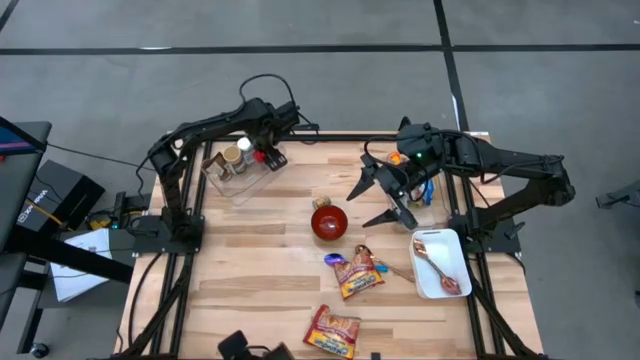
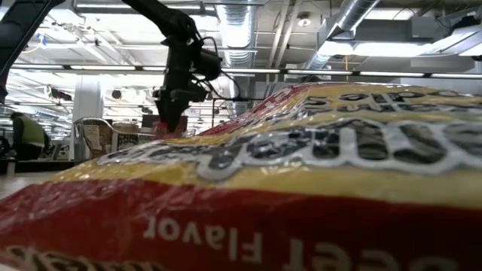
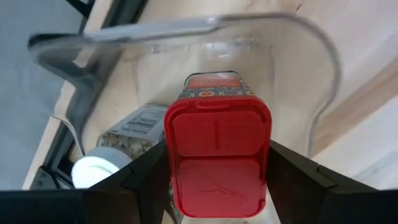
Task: Pick & Place Food Item
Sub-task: Put the red seasoning can into the left transparent bin
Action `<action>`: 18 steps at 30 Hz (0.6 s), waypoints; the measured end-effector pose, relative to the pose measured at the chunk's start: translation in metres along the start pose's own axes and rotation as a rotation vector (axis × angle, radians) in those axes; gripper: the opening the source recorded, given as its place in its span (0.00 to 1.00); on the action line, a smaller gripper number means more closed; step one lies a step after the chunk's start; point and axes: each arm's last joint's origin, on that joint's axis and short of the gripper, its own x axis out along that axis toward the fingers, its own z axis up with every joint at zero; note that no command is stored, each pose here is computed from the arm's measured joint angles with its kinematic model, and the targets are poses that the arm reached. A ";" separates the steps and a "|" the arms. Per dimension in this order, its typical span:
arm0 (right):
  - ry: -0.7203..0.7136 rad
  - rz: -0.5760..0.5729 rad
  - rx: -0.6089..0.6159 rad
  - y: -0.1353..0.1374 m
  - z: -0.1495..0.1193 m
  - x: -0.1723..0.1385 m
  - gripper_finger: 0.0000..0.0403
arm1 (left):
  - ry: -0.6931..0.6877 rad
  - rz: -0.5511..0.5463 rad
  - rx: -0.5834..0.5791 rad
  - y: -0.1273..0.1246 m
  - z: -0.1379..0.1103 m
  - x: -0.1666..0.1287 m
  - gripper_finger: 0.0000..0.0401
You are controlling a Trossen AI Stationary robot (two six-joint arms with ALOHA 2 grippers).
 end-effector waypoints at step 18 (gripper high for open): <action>-0.001 0.000 0.006 0.000 0.000 0.000 0.81 | -0.088 0.050 0.029 0.005 0.007 0.022 0.71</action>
